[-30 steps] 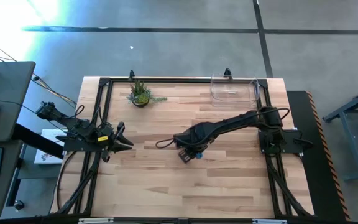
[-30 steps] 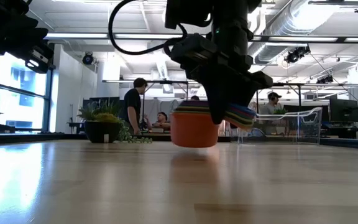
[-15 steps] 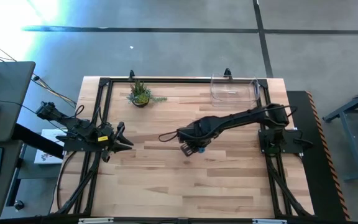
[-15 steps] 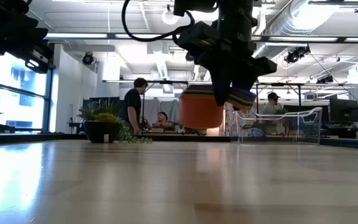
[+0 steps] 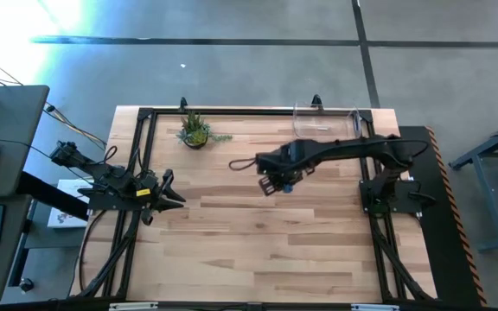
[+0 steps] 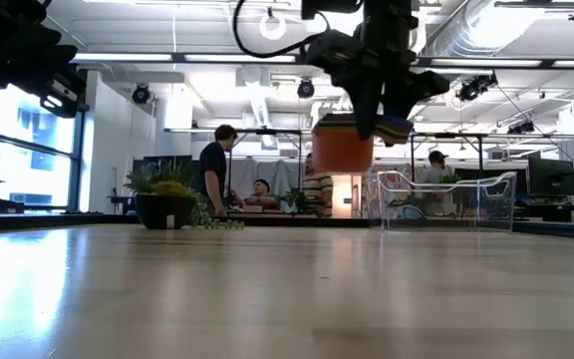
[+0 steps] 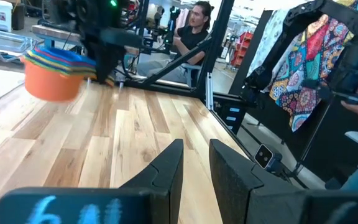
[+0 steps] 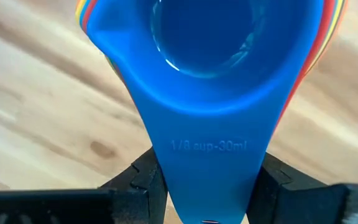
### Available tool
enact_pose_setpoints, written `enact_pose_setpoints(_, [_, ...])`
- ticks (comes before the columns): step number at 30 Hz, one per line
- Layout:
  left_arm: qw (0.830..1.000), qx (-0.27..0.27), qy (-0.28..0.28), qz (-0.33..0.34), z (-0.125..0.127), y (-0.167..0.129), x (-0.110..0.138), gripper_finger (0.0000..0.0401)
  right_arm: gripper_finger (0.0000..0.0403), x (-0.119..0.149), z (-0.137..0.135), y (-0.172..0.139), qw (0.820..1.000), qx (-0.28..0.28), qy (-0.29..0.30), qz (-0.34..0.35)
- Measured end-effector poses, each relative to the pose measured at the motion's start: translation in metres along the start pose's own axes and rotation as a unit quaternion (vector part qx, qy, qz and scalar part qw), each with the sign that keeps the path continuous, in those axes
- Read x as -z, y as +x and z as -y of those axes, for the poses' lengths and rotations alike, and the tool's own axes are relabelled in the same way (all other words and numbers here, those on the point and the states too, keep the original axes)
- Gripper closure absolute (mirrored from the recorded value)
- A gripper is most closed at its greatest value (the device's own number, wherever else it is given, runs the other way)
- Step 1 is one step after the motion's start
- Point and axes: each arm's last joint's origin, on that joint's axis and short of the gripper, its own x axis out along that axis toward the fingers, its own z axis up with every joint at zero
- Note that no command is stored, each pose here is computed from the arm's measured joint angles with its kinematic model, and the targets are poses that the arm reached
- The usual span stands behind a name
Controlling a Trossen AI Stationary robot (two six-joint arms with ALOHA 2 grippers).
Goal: Nest measuring cups in basket
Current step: Put the stacked measuring cups into the transparent bin
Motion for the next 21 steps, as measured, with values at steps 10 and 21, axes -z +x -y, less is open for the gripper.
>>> enact_pose_setpoints(10, [1.0,0.0,0.0,0.0,0.0,0.0,0.0,0.0331,0.0267,-0.04,0.054,-0.034,0.999,0.03,-0.002,0.025])
enact_pose_setpoints(21, [1.0,0.0,0.0,0.0,0.0,0.0,0.0,0.0331,0.0267,-0.085,0.132,-0.065,0.998,0.052,-0.006,0.041])
